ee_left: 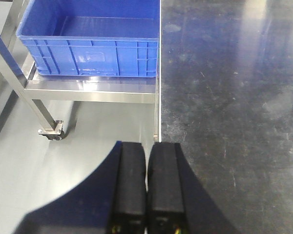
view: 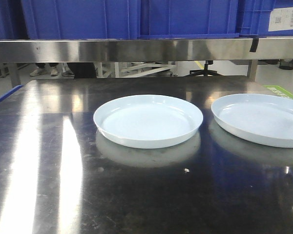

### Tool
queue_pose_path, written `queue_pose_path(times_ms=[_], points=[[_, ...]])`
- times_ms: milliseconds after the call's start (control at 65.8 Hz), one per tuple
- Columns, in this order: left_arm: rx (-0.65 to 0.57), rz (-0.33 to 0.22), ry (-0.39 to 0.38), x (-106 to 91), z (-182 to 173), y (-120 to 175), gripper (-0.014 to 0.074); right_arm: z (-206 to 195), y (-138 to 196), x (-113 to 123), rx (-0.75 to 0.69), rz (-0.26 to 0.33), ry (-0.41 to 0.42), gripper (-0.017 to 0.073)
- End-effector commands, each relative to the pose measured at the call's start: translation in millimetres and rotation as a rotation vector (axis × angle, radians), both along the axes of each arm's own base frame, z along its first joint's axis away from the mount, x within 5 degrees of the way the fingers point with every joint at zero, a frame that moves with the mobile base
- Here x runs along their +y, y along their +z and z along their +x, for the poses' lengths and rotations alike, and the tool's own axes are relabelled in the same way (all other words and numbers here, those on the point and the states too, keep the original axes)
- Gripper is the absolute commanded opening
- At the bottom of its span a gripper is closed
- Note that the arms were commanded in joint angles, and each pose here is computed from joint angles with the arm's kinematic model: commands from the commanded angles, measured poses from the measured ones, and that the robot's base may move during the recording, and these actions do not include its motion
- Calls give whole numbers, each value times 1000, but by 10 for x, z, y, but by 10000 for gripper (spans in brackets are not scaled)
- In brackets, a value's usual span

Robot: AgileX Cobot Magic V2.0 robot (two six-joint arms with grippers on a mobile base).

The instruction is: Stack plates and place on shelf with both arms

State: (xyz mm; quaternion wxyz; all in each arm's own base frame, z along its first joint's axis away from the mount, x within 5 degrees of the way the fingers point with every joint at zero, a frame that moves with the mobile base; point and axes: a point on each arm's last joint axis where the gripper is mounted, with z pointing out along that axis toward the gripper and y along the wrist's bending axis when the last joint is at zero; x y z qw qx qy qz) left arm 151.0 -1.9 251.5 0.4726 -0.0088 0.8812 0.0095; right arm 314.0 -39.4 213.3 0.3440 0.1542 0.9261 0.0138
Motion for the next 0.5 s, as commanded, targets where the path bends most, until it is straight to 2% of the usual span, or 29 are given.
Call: queue_pose_path(times_ms=[0, 487], points=[[-104, -12, -13, -15, 47, 156, 83, 61, 236, -23, -116, -23, 2, 445], [-104, -12, -13, -15, 47, 156, 83, 126, 34, -29, -56, -15, 3, 445]])
